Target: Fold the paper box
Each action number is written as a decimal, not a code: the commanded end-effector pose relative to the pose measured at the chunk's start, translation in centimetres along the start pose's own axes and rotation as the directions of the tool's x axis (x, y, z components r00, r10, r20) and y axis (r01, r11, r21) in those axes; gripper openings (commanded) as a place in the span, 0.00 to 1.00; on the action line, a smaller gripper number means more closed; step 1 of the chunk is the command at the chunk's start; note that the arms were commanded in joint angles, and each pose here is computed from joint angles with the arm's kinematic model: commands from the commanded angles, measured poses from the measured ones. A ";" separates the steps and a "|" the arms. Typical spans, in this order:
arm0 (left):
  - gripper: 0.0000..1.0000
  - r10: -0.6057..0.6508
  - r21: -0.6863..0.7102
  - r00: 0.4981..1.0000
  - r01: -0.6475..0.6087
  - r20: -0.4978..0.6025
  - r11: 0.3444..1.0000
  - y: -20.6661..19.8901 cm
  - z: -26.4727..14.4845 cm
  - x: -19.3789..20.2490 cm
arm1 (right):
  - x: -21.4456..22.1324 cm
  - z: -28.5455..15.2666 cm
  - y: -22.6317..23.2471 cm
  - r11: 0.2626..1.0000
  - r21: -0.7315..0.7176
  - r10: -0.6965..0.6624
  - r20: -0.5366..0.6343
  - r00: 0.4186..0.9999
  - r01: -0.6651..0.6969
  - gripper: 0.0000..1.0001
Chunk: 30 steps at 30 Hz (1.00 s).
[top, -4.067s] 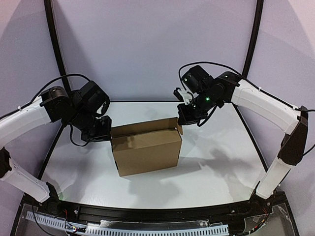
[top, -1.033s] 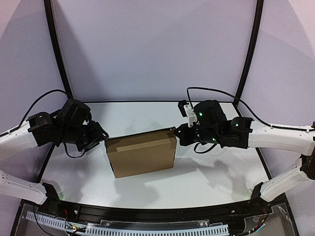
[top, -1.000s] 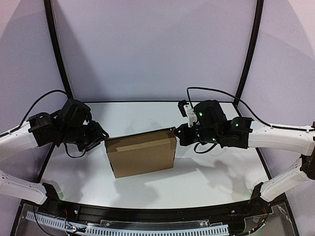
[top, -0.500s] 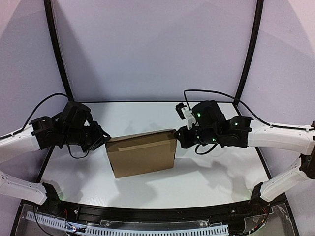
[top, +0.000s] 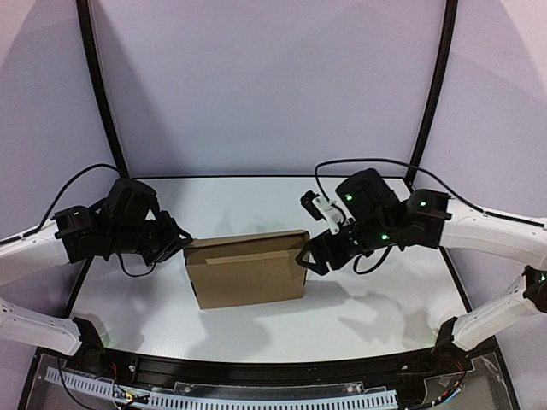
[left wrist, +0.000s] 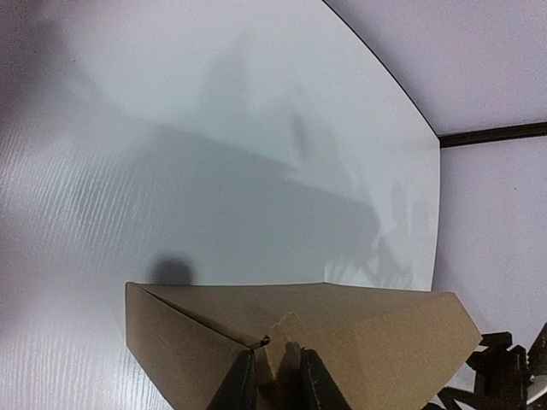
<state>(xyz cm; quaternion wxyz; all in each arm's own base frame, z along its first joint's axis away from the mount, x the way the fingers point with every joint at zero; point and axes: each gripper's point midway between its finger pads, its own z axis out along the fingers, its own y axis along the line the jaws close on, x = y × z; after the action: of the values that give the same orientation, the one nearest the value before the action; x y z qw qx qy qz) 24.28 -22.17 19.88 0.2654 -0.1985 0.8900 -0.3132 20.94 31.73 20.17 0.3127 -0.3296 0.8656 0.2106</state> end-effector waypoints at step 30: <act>0.18 0.099 -0.253 0.977 -0.146 -0.191 0.956 7.8 1.5 4.3 | 2.1 1.2 -1.7 0.813 -0.017 0.575 -0.137 0.807 -0.582 0.27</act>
<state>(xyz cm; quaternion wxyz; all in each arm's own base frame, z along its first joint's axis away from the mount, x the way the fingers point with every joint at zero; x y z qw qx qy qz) 24.44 -22.46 19.43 0.2716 -0.1698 0.8972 -0.3041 23.77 32.23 21.95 0.2342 -0.0892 0.9090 0.3331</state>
